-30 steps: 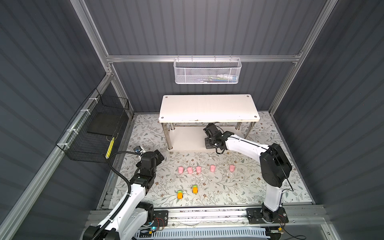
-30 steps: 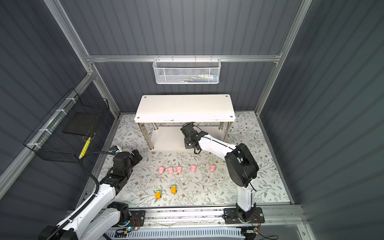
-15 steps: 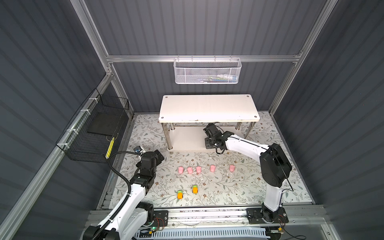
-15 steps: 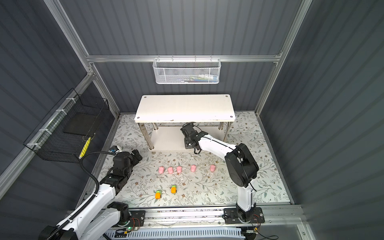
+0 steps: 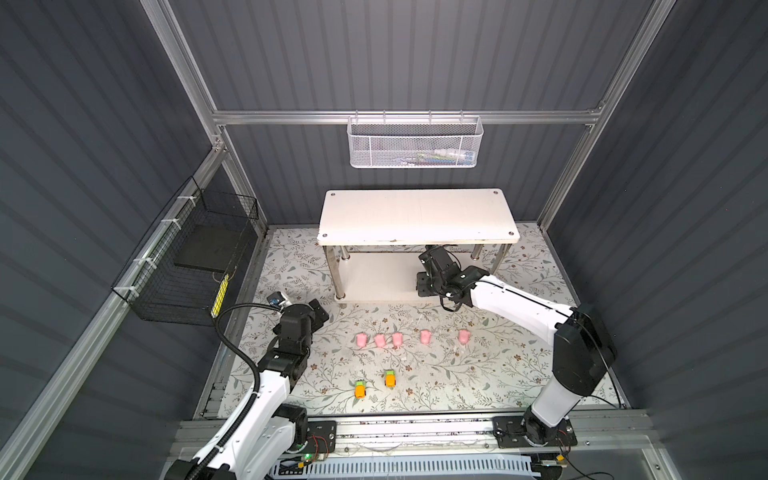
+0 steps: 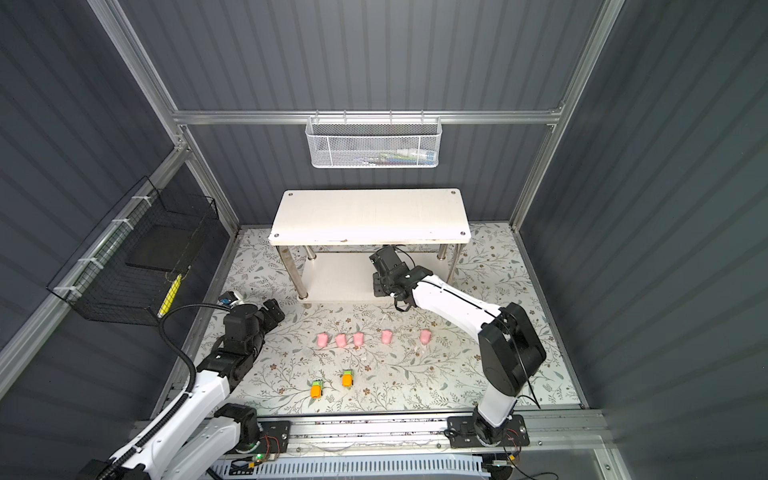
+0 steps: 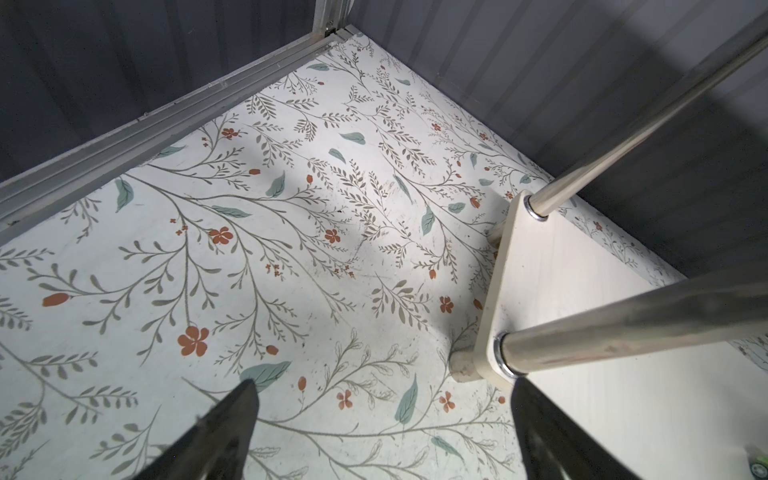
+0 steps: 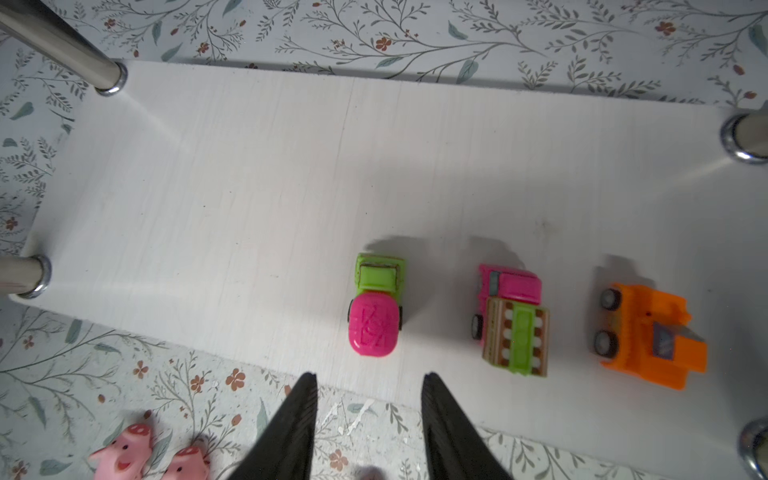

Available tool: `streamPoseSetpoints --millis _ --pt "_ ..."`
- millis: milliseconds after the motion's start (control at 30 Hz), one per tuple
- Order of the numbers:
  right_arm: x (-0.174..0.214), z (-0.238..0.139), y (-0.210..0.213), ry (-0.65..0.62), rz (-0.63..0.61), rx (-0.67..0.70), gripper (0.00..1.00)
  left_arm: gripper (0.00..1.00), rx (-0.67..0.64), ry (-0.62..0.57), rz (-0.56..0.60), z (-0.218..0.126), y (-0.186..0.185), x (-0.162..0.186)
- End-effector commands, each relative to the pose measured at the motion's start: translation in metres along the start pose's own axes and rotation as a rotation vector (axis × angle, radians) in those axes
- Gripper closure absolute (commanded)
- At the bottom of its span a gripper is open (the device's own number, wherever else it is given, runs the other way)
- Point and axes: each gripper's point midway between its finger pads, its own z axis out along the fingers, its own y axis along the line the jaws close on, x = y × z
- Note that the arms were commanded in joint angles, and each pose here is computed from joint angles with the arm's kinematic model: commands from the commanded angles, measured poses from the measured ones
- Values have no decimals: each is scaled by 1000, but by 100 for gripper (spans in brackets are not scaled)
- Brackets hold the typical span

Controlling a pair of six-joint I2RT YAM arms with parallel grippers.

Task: Place and organize the plastic toys onto the shelf
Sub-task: 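Lower the car beside the truck and open the right gripper, then draw the right gripper back while the left gripper moves over the green-and-orange cars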

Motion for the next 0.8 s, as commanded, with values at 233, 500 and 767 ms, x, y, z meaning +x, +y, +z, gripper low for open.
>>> streamPoseSetpoints --millis 233,500,767 --pt "14 -32 6 -101 41 -62 57 6 103 68 10 -18 -10 15" --pt "30 -58 5 -169 58 -80 57 3 151 112 14 -37 -18 26" --pt "38 -78 -4 -249 83 -57 55 2 186 177 65 -62 -21 29"
